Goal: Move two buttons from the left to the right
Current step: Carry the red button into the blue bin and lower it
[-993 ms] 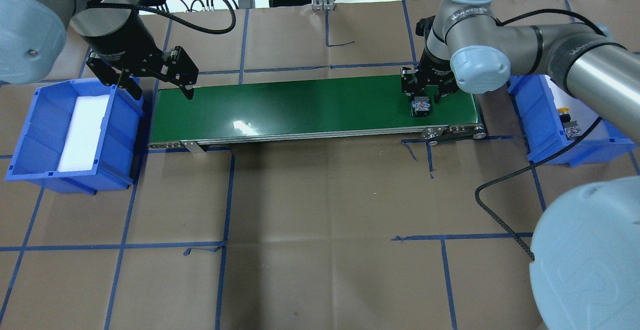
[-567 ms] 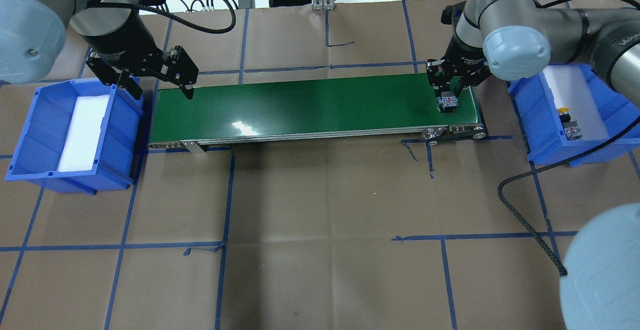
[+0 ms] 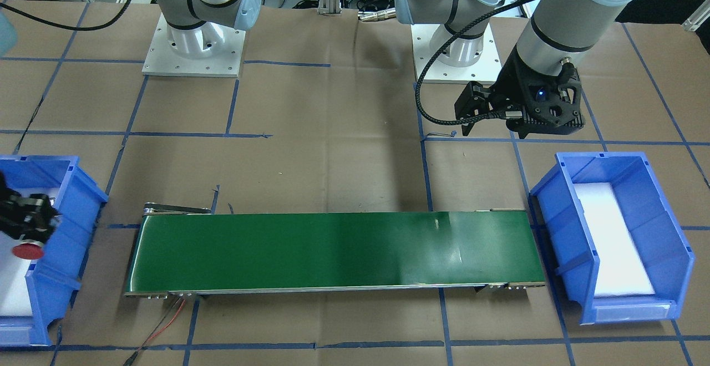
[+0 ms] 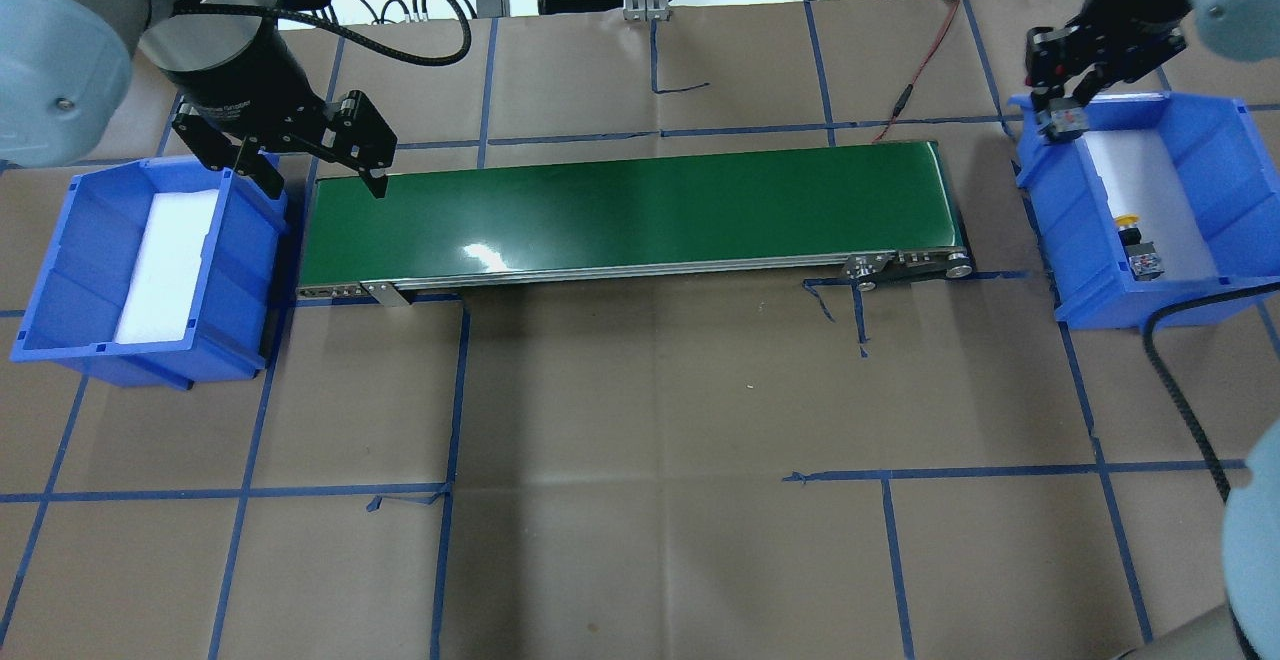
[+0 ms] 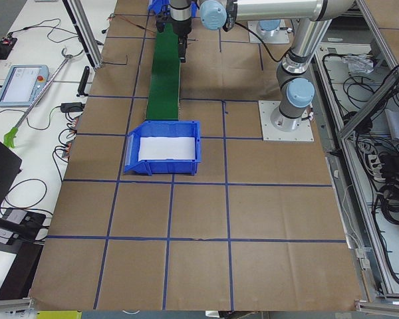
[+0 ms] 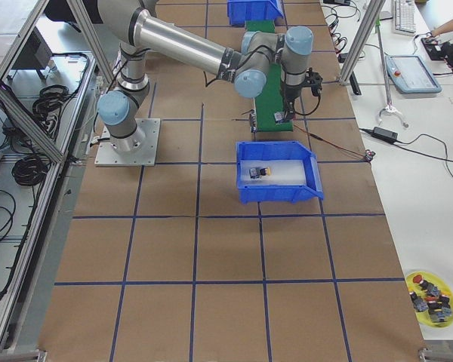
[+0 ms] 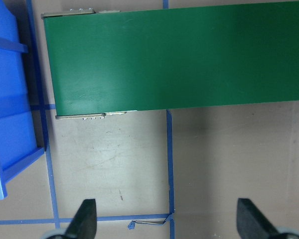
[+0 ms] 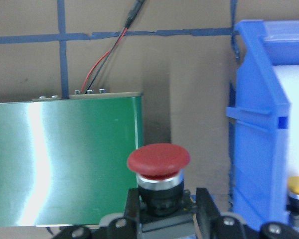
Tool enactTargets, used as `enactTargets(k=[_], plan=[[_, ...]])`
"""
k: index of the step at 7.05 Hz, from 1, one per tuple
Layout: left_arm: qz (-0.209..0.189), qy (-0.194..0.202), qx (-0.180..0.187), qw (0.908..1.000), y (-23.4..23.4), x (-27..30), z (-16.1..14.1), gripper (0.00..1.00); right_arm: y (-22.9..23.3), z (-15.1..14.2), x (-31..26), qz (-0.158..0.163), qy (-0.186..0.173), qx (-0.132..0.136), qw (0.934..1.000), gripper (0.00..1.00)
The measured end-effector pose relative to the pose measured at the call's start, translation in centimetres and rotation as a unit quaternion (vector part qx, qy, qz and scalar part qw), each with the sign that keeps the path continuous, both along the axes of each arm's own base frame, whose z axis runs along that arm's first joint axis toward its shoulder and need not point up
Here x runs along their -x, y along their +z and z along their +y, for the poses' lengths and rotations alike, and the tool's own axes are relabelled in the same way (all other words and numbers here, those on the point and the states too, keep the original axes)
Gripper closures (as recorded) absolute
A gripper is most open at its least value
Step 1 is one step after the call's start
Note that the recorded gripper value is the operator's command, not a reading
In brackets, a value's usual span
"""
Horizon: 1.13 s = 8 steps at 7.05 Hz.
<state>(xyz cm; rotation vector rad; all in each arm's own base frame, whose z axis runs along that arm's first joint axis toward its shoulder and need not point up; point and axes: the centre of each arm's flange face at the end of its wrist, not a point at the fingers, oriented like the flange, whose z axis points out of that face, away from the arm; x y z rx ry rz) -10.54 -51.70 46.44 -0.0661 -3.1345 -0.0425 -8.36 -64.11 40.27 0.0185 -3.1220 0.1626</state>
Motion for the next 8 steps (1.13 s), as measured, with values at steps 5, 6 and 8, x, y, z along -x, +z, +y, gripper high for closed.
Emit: enactTargets(k=[5,6,8], plan=[[0.000,0.000,0.000,1.0000,0.0,0.0,-0.1,0.00,-8.6,-3.8,14.2,0.003,-0.005,-0.009,0.9999,0.99],[0.000,0.000,0.000,1.0000,0.0,0.0,-0.1,0.00,-10.2,-3.9,14.2,-0.001,-0.017,-0.017,0.9997,0.98],[0.000,0.000,0.000,1.0000,0.0,0.0,-0.1,0.00,-13.1,-3.2,13.3,-0.015,-0.032,-0.041,0.9986,0.97]])
